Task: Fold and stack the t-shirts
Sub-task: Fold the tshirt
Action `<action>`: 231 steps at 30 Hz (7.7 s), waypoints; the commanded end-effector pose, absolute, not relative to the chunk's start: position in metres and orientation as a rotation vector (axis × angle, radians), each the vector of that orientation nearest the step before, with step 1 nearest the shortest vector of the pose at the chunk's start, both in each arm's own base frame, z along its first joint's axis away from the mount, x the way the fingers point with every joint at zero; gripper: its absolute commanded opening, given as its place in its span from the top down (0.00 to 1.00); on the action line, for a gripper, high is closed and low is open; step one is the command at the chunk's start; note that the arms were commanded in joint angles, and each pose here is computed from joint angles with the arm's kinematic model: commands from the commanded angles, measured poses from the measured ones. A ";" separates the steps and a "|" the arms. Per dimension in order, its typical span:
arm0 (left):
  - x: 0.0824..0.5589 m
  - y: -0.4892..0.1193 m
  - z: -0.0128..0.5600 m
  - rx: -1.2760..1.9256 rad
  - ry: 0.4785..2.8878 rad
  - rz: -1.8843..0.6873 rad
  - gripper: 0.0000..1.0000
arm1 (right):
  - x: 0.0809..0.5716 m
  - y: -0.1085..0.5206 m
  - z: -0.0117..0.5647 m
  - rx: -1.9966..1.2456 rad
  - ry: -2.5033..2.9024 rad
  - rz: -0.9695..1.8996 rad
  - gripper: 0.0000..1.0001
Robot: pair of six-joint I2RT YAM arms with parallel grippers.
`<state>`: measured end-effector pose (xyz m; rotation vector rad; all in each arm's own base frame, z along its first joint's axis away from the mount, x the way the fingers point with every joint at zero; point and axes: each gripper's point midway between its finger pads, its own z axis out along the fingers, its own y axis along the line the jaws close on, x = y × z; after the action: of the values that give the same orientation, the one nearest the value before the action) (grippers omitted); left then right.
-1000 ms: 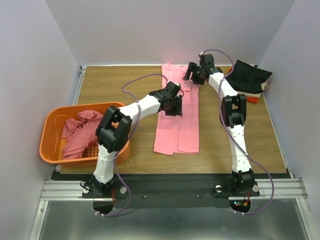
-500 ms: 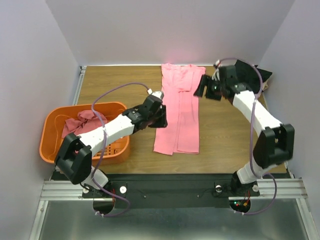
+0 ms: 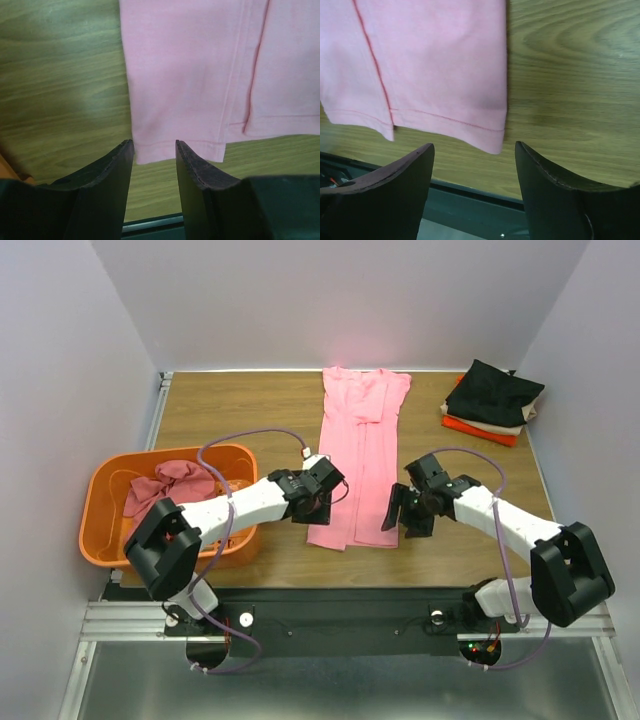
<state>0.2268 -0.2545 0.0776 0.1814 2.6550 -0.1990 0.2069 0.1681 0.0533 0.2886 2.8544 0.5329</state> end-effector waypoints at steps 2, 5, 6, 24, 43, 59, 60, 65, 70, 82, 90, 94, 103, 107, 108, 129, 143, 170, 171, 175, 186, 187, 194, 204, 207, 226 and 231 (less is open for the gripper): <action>0.211 -0.246 0.079 0.064 2.641 -0.273 0.49 | 0.205 0.171 0.050 0.412 2.815 0.472 0.32; 0.207 -0.251 0.077 0.070 2.643 -0.334 0.49 | 0.199 0.169 0.041 0.445 2.834 0.442 0.36; 0.207 -0.252 0.077 0.081 2.639 -0.335 0.49 | 0.197 0.169 0.039 0.453 2.841 0.436 0.37; 0.217 -0.249 0.067 0.176 2.645 -0.386 0.49 | 0.201 0.171 0.010 0.487 2.841 0.334 0.68; 0.202 -0.237 0.041 0.154 2.757 -0.317 0.51 | 0.197 0.155 0.010 0.533 2.834 0.230 0.94; 0.183 -0.240 0.023 0.116 2.829 -0.400 0.54 | 0.196 0.150 0.013 0.519 2.834 0.198 0.94; 0.182 -0.240 0.021 0.113 2.834 -0.403 0.54 | 0.196 0.151 0.013 0.514 2.835 0.199 0.94; 0.181 -0.238 0.014 0.081 2.832 -0.404 0.64 | 0.195 0.150 0.013 0.505 2.837 0.199 0.94; 0.184 -0.243 0.013 0.079 2.816 -0.428 1.00 | 0.196 0.150 0.018 0.489 2.823 0.211 0.95; 0.215 -0.269 0.072 0.050 2.682 -0.549 1.00 | 0.230 0.165 0.070 0.441 2.713 0.282 1.00; 0.269 -0.272 0.107 -0.011 2.600 -0.607 1.00 | 0.275 0.173 0.086 0.354 2.667 0.192 1.00; 0.297 -0.281 0.121 0.007 2.565 -0.658 1.00 | 0.300 0.169 0.090 0.346 2.641 0.150 1.00; 0.361 -0.283 0.114 0.022 2.592 -0.584 1.00 | 0.374 0.142 0.097 0.374 2.602 0.091 1.00; 0.399 -0.285 0.128 0.021 2.551 -0.597 1.00 | 0.417 0.140 0.094 0.364 2.591 0.088 1.00; 0.404 -0.284 0.118 0.015 2.579 -0.585 1.00 | 0.425 0.138 0.094 0.356 2.588 0.090 1.00; 0.511 -0.294 0.129 0.025 2.483 -0.800 1.00 | 0.525 0.127 0.091 0.399 2.528 0.166 1.00; 0.528 -0.308 0.120 0.060 2.454 -0.891 1.00 | 0.535 0.118 0.083 0.426 2.540 0.157 0.95; 0.435 -0.389 0.115 0.490 2.270 -0.716 0.03 | 0.533 0.129 0.121 0.340 2.484 0.219 0.33; 0.439 -0.392 0.113 0.487 2.250 -0.710 0.03 | 0.526 0.125 0.119 0.342 2.496 0.199 0.33; 0.447 -0.397 0.096 0.472 2.236 -0.650 0.03 | 0.506 0.115 0.115 0.355 2.520 0.149 0.32; 0.428 -0.400 0.030 0.491 2.298 -0.502 0.03 | 0.462 0.078 0.117 0.391 2.552 0.062 0.31; 0.418 -0.403 0.026 0.501 2.297 -0.510 0.03 | 0.461 0.073 0.122 0.393 2.543 0.062 0.31; 0.361 -0.407 0.003 0.564 2.349 -0.534 0.03 | 0.451 0.082 0.130 0.361 2.551 0.143 0.31; 0.270 -0.400 -0.018 0.697 2.408 -0.496 0.03 | 0.411 0.102 0.125 0.267 2.625 0.308 0.31; 0.247 -0.396 -0.014 0.703 2.409 -0.493 0.03 | 0.390 0.111 0.118 0.220 2.665 0.344 0.32; 0.241 -0.364 0.157 0.294 2.171 -0.661 0.02 | 0.301 0.180 0.093 -0.035 2.809 0.525 0.32; 0.227 -0.355 0.146 0.302 2.179 -0.710 0.02 | 0.307 0.186 0.082 -0.057 2.833 0.505 0.32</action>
<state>0.2335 -0.3613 0.1575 0.3301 2.1622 -0.6959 0.2935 0.1807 0.0789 -0.0543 2.8665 0.4939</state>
